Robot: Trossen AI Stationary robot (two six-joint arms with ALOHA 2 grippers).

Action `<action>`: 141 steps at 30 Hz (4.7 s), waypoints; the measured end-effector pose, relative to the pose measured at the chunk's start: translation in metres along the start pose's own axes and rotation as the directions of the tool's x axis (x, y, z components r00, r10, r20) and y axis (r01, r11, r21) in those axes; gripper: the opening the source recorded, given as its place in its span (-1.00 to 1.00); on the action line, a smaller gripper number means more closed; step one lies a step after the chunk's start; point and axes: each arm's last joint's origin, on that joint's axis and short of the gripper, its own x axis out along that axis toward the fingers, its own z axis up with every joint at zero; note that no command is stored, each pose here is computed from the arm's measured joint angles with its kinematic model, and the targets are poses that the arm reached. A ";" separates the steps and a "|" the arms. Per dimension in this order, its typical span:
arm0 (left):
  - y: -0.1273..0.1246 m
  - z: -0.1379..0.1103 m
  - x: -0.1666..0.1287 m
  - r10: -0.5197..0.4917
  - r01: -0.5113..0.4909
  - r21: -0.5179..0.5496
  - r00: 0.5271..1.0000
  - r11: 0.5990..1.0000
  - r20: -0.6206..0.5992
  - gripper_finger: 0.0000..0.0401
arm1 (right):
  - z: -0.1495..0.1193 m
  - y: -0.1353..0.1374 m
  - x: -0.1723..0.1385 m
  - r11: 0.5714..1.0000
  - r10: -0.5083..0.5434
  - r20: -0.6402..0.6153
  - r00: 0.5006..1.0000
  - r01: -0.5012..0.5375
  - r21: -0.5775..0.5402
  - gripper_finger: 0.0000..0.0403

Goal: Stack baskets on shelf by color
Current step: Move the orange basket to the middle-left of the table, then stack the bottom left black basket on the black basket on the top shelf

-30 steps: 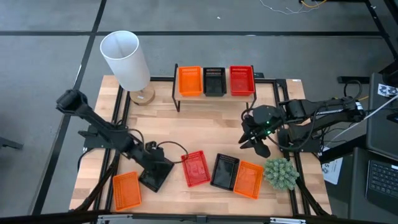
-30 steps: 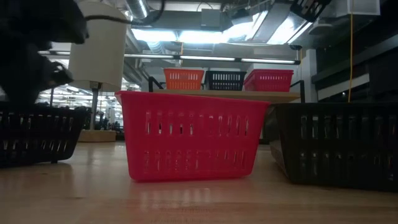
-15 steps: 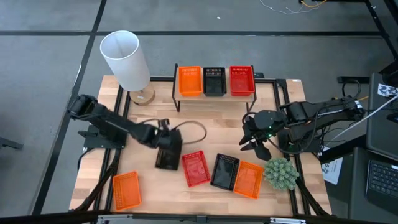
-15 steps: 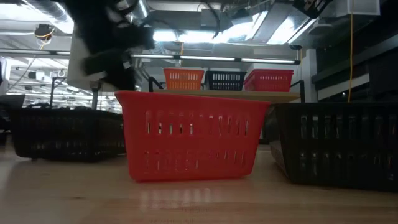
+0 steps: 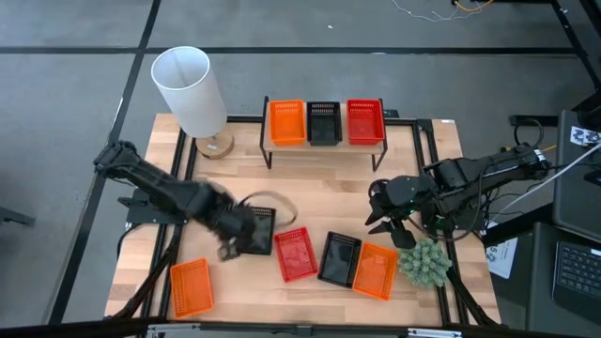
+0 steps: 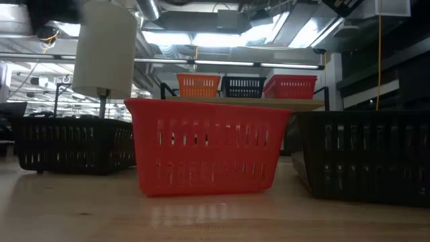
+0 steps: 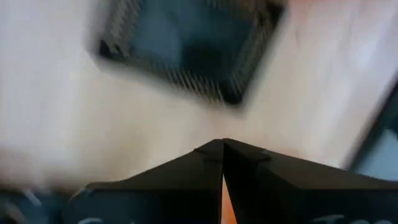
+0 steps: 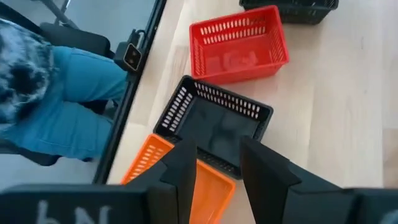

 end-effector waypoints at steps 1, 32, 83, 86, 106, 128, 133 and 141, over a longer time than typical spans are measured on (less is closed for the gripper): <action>-0.007 -0.011 0.005 -0.010 0.009 -0.012 0.998 1.000 -0.056 -1.00 | -0.001 0.001 0.001 1.000 -0.010 -0.002 1.000 0.010 -0.005 -0.41; -0.036 -0.056 0.140 0.217 -0.217 -0.002 0.974 0.976 -0.071 -1.00 | -0.004 0.016 0.006 0.997 -0.069 0.013 0.998 0.069 -0.034 -0.41; 0.081 -0.067 0.049 -0.140 -0.004 0.210 0.732 0.978 0.666 -1.00 | 0.067 -0.016 0.184 0.917 -0.379 0.163 0.911 0.393 -0.065 -0.41; 0.086 -0.074 0.054 -0.178 -0.009 0.240 0.648 0.971 0.741 -1.00 | 0.079 -0.025 0.207 0.916 -0.375 0.126 0.919 0.388 -0.100 -0.41; 0.106 -0.094 0.098 -0.261 -0.069 0.288 0.263 0.955 0.929 -1.00 | 0.095 -0.051 0.269 0.929 -0.358 -0.090 0.929 0.346 -0.131 -0.41; 0.135 -0.073 0.103 -0.286 -0.167 0.332 0.250 0.928 0.925 -1.00 | 0.094 -0.067 0.267 0.924 -0.381 -0.118 0.917 0.374 -0.082 -0.41; 0.137 -0.072 0.103 -0.281 -0.160 0.326 0.250 0.932 0.926 -1.00 | 0.093 -0.067 0.269 0.924 -0.381 -0.125 0.916 0.373 -0.085 -0.41; 0.137 -0.072 0.105 -0.280 -0.140 0.324 0.263 0.936 0.923 -1.00 | 0.083 -0.072 0.284 0.922 -0.387 -0.166 0.907 0.380 -0.070 -0.41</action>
